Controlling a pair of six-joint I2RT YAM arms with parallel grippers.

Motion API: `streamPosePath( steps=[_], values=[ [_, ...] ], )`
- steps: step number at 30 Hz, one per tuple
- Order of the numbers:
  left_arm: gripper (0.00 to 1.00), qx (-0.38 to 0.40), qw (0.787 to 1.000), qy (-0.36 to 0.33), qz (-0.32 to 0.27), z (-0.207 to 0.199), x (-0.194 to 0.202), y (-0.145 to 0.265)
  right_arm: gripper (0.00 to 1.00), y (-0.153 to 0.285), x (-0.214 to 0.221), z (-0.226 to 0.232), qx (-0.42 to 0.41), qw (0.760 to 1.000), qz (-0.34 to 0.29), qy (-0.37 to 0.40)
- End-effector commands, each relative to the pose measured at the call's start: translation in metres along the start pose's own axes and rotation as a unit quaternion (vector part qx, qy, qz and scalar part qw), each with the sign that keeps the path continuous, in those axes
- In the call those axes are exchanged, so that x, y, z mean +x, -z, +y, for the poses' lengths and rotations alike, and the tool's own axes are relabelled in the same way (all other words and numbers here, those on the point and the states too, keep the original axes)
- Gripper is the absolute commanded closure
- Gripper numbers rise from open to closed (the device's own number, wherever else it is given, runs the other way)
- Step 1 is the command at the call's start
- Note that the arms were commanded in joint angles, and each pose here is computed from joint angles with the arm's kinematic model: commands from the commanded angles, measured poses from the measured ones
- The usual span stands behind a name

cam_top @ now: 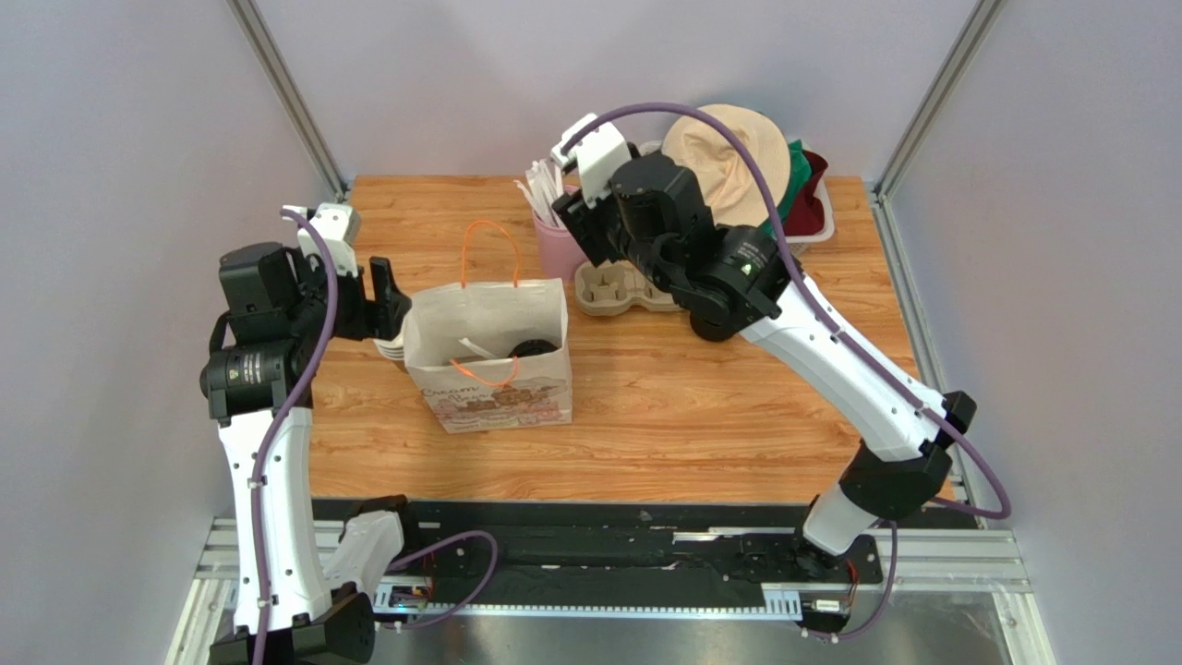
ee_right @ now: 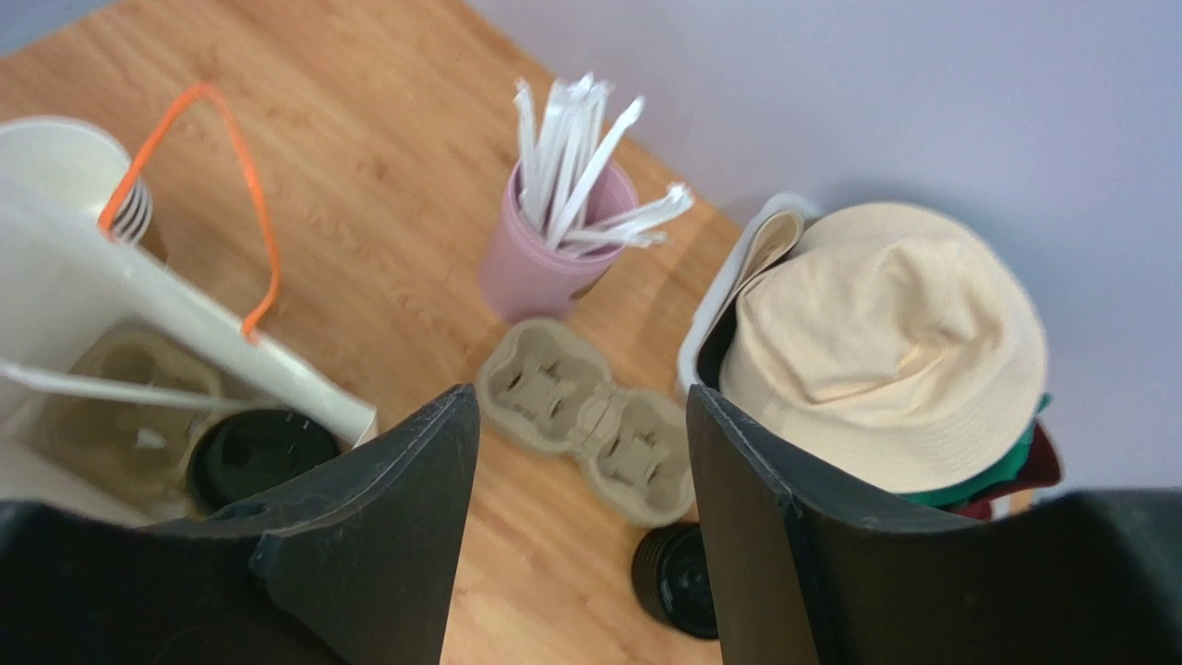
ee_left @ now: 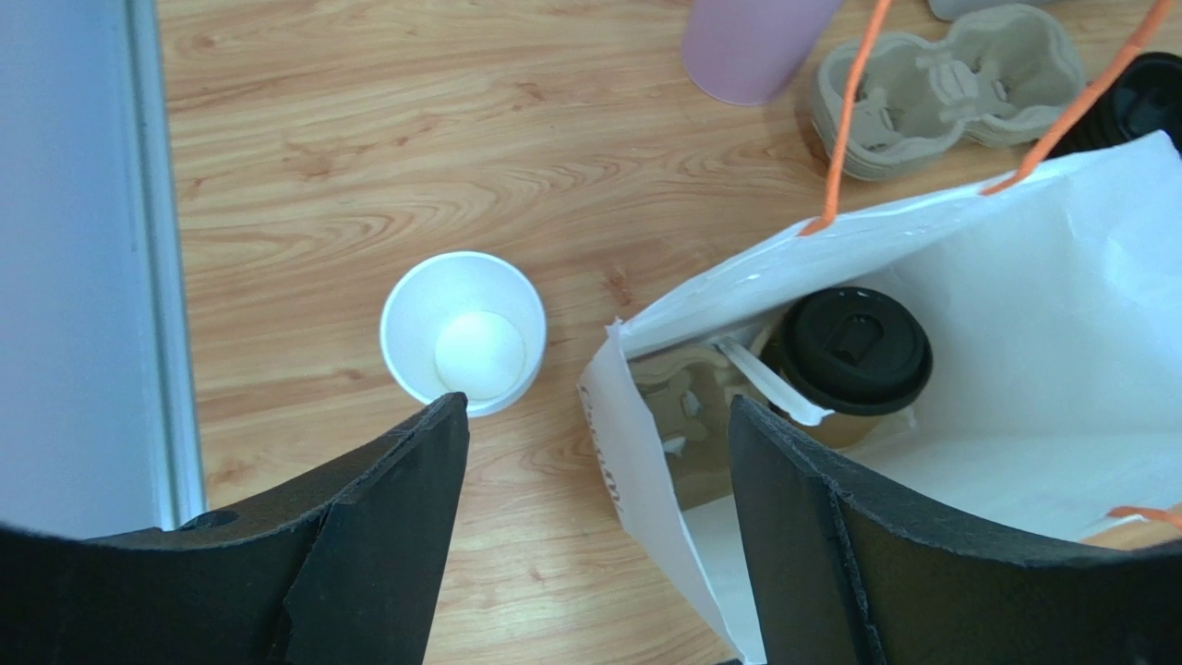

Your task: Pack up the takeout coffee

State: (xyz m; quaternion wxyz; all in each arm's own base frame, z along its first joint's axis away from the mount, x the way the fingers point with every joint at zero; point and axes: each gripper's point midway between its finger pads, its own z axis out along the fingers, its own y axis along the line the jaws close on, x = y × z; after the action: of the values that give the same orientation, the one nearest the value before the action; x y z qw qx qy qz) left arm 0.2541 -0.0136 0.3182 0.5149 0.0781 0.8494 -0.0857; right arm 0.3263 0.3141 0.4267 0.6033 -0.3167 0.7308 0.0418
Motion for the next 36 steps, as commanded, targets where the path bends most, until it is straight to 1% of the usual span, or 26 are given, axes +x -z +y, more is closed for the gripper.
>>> streamPosePath(
  steps=[1,5,6,7,9,10,13,17,21,23,25,29,33,36],
  values=[
    [0.22,0.047,0.999,-0.007,-0.012,-0.016,-0.01,0.004,0.39,-0.013,0.049,0.047,-0.068,0.996,0.052,-0.019],
    [0.21,0.066,0.998,-0.007,-0.008,-0.022,-0.008,0.003,0.39,-0.021,0.065,0.055,-0.083,0.993,0.068,-0.052],
    [0.21,0.07,0.997,-0.008,-0.007,-0.024,-0.007,0.003,0.39,-0.023,0.068,0.06,-0.097,0.99,0.075,-0.07],
    [0.21,0.075,0.997,-0.008,-0.006,-0.025,-0.006,0.003,0.39,-0.025,0.067,0.056,-0.098,0.989,0.076,-0.082],
    [0.21,0.081,0.997,-0.014,-0.002,-0.027,-0.005,0.002,0.39,-0.029,0.071,0.061,-0.121,0.984,0.089,-0.093],
    [0.21,0.084,0.996,-0.017,0.001,-0.03,-0.004,0.003,0.4,-0.028,0.07,0.064,-0.126,0.981,0.093,-0.116],
    [0.21,0.084,0.996,-0.031,0.014,-0.032,0.001,-0.001,0.41,-0.026,0.075,0.074,-0.152,0.974,0.107,-0.13],
    [0.22,0.08,0.995,-0.048,0.034,-0.033,0.008,-0.007,0.44,-0.024,0.088,0.085,-0.17,0.968,0.127,-0.136],
    [0.22,0.071,0.995,-0.052,0.052,-0.03,0.015,-0.014,0.46,-0.018,0.086,0.091,-0.19,0.963,0.125,-0.144],
    [0.23,0.069,0.995,-0.052,0.053,-0.029,0.014,-0.015,0.46,-0.017,0.086,0.091,-0.192,0.962,0.126,-0.149],
    [0.24,0.07,0.995,-0.051,0.057,-0.029,0.015,-0.016,0.48,-0.015,0.091,0.099,-0.21,0.957,0.135,-0.15],
    [0.24,0.071,0.994,-0.057,0.057,-0.03,0.014,-0.017,0.49,-0.017,0.098,0.097,-0.202,0.96,0.137,-0.138],
    [0.24,0.087,0.992,-0.068,0.053,-0.037,0.01,-0.017,0.48,-0.015,0.093,0.085,-0.184,0.968,0.126,-0.118],
    [0.24,0.09,0.991,-0.074,0.071,-0.038,0.015,-0.025,0.45,-0.008,0.091,0.079,-0.184,0.97,0.122,-0.105]
  ],
)
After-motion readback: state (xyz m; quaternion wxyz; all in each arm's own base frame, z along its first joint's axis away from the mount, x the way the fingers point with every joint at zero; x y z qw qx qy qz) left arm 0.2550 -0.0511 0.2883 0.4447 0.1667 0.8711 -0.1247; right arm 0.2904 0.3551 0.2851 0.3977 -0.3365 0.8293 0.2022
